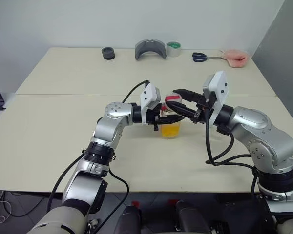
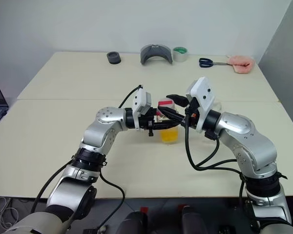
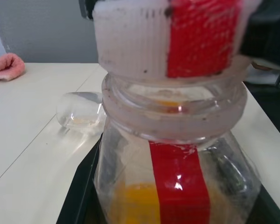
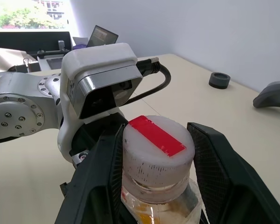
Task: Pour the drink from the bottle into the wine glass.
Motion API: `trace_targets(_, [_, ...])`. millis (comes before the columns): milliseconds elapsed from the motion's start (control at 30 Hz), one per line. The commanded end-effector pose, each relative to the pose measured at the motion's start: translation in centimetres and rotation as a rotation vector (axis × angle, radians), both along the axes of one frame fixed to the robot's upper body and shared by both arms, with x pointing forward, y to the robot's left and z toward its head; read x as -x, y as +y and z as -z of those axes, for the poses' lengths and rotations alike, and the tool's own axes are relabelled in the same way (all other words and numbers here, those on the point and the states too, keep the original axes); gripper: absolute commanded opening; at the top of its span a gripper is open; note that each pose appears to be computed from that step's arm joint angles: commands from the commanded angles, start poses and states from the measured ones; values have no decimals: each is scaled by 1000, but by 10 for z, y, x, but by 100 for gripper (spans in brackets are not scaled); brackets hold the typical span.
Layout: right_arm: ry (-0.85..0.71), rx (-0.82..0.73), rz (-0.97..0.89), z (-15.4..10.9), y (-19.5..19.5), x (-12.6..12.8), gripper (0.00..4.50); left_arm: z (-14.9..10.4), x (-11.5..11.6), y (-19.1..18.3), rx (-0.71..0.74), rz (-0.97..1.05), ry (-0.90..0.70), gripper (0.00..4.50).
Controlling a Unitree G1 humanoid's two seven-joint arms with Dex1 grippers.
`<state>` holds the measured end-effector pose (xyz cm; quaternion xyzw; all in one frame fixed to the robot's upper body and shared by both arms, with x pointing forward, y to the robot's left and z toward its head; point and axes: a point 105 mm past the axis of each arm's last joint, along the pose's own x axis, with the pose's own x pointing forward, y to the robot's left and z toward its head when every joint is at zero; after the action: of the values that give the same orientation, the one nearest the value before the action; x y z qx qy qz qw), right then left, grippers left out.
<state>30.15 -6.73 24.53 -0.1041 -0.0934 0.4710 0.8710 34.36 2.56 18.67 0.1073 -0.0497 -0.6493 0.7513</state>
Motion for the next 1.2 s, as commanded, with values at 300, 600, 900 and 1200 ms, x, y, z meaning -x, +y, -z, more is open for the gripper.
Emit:
trace_targets(300, [-91,-125,147,-18,-31,1,171,-15,8,-4,37,31,-55,171])
trace_targets(600, [52,-10,786,45,-182,-13,171,-15,5,5,63,-34,-42,171])
trace_targets(900, [220,-24,910,101,-204,-4,296,-26,-12,34,129,-214,-26,171])
trace_targets(1200, [85,32,743,58,-181,-6,450,-49,-41,90,233,-544,-65,171])
